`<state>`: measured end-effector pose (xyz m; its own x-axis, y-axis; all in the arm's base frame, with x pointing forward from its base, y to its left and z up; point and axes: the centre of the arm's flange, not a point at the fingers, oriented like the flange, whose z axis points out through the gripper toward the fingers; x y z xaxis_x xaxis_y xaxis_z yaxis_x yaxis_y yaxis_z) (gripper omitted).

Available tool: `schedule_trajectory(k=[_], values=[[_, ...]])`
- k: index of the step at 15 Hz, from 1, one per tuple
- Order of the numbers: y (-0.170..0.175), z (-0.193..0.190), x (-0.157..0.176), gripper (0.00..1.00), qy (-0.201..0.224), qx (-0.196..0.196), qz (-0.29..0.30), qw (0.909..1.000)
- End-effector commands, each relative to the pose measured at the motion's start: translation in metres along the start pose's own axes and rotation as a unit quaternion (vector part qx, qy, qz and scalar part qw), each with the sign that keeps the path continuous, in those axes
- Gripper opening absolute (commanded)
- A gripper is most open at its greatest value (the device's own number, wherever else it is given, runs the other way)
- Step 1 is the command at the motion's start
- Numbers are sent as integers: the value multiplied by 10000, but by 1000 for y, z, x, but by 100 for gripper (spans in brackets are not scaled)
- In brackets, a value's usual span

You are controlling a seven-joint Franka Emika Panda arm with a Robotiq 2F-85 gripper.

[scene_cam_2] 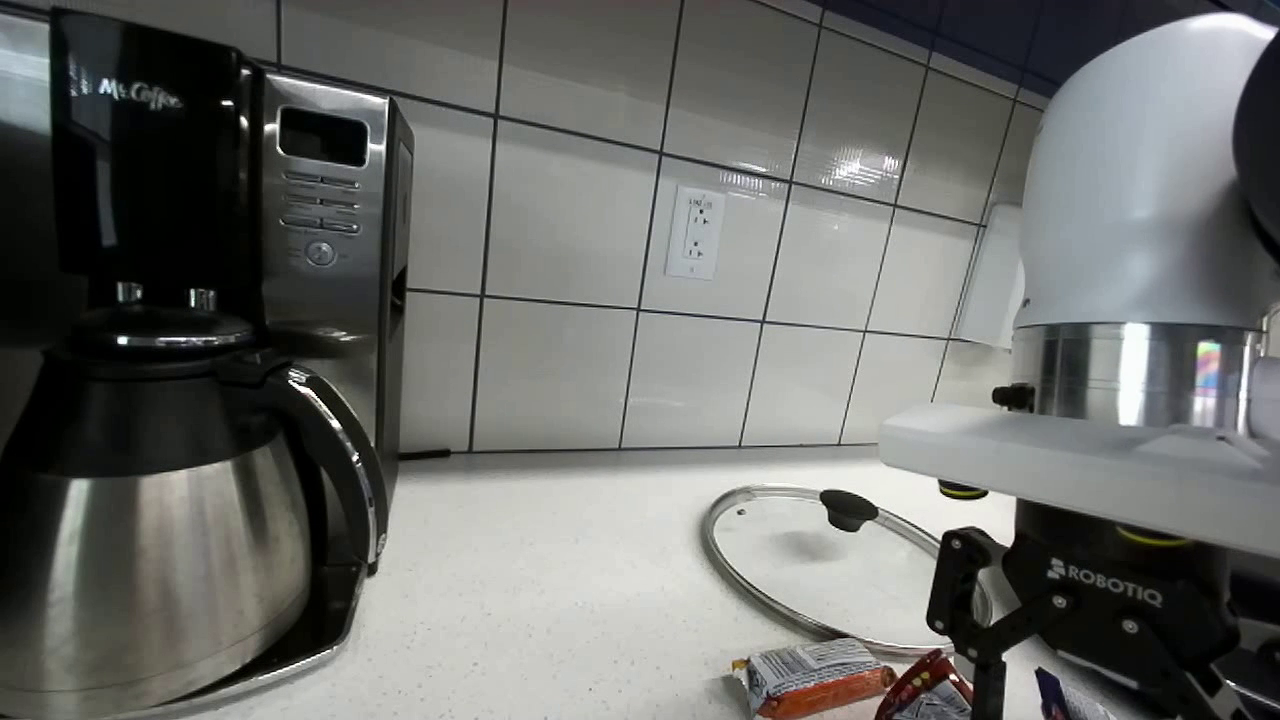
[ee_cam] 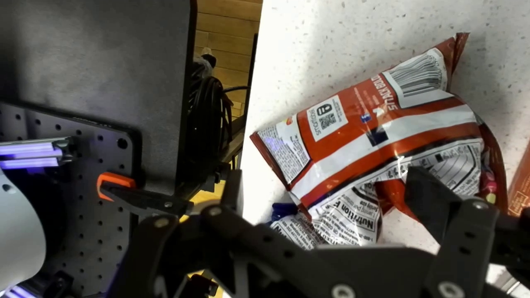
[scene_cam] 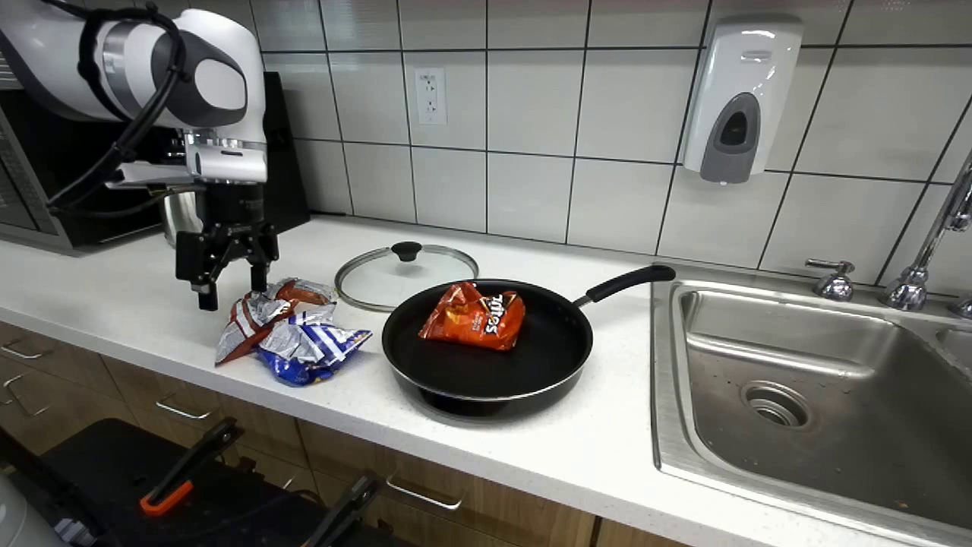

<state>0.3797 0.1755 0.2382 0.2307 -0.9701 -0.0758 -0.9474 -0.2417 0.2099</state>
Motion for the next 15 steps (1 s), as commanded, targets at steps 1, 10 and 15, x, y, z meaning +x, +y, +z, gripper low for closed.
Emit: schedule_trajectory(k=[1, 10, 15], values=[[11, 1, 5, 100, 15, 55, 232, 9997], [12, 7, 19, 100, 10, 4, 421, 9991], [9, 10, 17, 100, -22, -7, 392, 9992]])
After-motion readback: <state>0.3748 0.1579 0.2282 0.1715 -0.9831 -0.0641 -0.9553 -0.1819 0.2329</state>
